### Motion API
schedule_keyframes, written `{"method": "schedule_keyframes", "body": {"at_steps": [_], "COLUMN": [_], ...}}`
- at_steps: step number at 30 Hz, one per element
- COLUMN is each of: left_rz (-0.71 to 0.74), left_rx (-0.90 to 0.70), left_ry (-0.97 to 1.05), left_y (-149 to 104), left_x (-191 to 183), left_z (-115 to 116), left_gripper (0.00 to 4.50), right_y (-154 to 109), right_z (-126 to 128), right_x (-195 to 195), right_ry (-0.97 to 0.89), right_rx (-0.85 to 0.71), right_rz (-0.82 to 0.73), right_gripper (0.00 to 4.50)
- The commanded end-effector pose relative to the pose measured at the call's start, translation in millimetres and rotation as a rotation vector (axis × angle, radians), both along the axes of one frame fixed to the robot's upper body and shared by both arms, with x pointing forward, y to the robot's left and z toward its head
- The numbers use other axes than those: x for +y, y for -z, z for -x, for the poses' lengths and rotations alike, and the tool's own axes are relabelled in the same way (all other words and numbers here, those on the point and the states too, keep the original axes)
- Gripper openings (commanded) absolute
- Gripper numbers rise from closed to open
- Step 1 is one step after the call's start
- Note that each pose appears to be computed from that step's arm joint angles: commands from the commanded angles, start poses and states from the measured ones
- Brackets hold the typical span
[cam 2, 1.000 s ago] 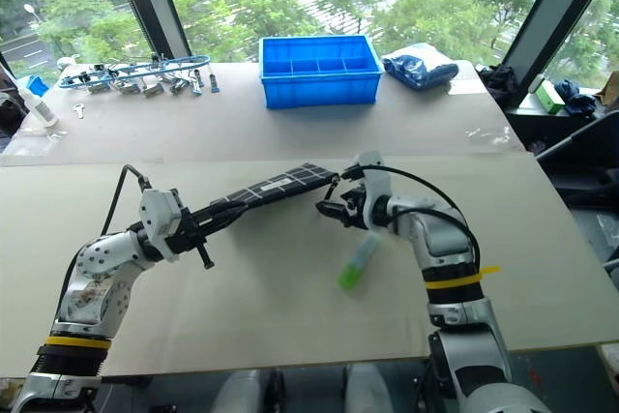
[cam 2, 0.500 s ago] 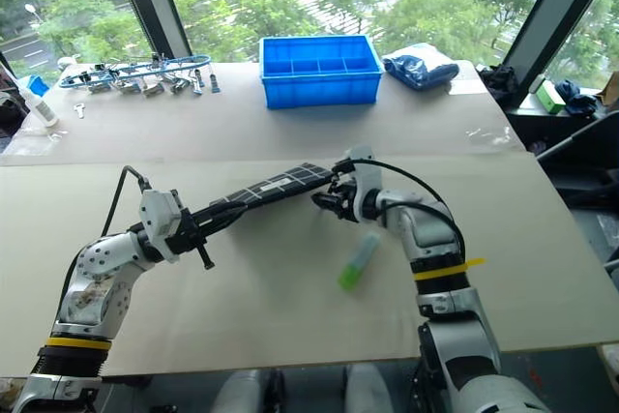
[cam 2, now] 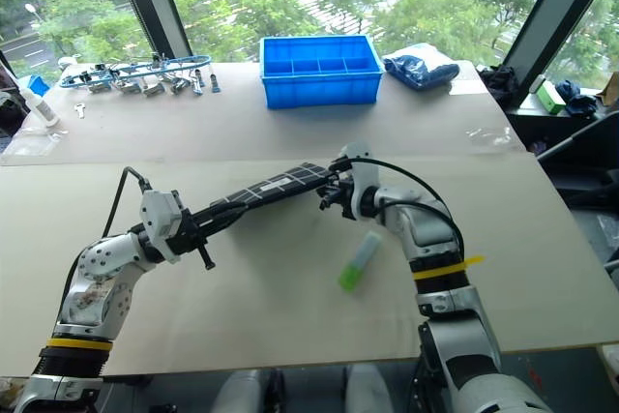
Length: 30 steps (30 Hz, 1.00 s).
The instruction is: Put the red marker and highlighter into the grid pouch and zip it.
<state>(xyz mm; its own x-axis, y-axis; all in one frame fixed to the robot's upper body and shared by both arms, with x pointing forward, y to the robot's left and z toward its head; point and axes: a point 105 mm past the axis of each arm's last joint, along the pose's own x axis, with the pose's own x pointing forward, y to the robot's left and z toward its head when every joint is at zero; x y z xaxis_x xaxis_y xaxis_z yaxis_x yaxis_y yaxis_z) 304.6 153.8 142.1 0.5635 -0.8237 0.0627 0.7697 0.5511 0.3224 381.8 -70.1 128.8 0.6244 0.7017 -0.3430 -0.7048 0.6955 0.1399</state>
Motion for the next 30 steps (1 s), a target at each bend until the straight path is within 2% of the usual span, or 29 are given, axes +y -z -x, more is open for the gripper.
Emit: {"method": "schedule_keyframes", "body": {"at_steps": [1,5,12,18,23,28,30], "left_rz": [0.011,0.012,0.016,0.021,0.025,0.026,0.025], "left_rx": [-0.046,-0.047,-0.052,-0.05,-0.051,-0.051,-0.052], "left_ry": [0.004,0.008,0.01,0.014,0.018,0.016,0.015], "left_y": [-11,-12,-13,-12,-12,-12,-12], "left_x": [-2,-3,-4,-7,-9,-9,-9], "left_z": [1,0,0,-1,-1,-2,-2], "left_gripper": [0.0,0.0,0.0,0.0,0.0,0.0,0.0], "right_y": [-23,-28,-44,-20,-16,-19,-19], "right_z": [22,28,38,57,57,46,39], "right_x": [27,42,61,93,99,97,89], "right_ry": [-0.183,-0.248,-0.315,-0.415,-0.427,-0.386,-0.349], "right_rx": [-0.061,-0.079,-0.053,0.017,0.041,0.02,-0.006], "right_rz": [-0.041,-0.046,-0.149,-0.11,-0.109,-0.111,-0.094], "right_gripper": [0.04,0.04,0.04,0.04,0.04,0.04,0.68]}}
